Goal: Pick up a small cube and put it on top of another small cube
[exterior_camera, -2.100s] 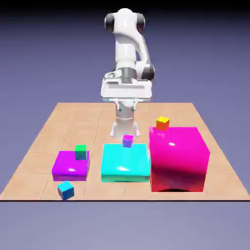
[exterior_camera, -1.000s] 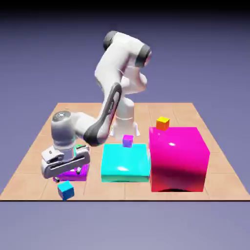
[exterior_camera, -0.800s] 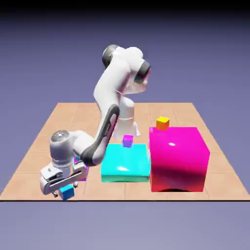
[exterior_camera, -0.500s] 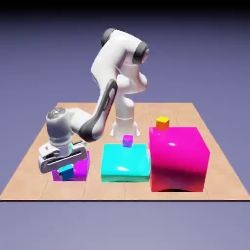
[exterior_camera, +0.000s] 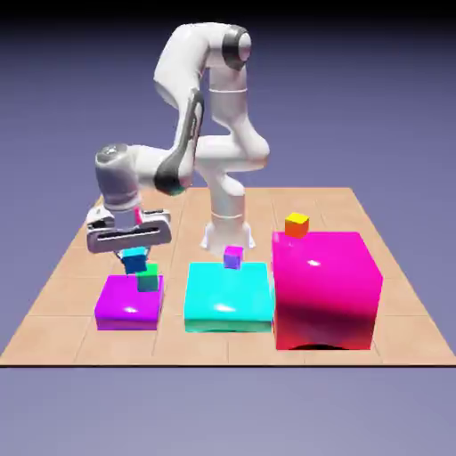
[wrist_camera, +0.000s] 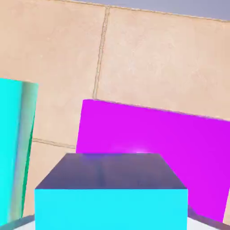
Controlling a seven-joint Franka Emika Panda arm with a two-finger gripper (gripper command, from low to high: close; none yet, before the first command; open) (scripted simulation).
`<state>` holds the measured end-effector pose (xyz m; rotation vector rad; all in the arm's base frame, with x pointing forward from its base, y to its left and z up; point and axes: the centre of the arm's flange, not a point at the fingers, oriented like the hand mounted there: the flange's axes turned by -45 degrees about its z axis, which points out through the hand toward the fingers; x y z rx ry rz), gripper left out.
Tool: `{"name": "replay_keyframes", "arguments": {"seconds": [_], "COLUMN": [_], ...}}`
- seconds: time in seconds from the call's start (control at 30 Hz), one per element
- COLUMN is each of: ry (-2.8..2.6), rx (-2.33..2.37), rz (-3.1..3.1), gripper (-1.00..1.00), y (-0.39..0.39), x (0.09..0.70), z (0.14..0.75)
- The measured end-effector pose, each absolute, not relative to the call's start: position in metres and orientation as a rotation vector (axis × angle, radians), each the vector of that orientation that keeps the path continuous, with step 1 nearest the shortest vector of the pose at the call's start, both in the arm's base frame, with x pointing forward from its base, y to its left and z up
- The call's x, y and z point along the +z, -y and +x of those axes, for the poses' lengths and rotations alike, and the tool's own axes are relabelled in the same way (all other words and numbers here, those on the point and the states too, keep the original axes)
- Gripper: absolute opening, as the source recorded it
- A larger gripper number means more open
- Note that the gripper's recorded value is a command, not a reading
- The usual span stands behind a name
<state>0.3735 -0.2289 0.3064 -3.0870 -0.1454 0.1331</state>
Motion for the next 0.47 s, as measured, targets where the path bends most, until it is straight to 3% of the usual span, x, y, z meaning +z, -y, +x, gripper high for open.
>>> {"name": "replay_keyframes", "arguments": {"seconds": [0.2, 0.37, 0.4, 0.47], "ry": [-0.003, -0.002, -0.003, -0.003], "rx": [0.117, 0.118, 0.118, 0.118], "rz": [-3.137, -3.137, -3.138, -3.139], "gripper": [-1.00, -1.00, 1.00, 1.00], "y": [0.217, 0.217, 0.217, 0.217], "x": [0.324, 0.259, 0.254, 0.254], "z": [0.341, 0.338, 0.337, 0.337]}}
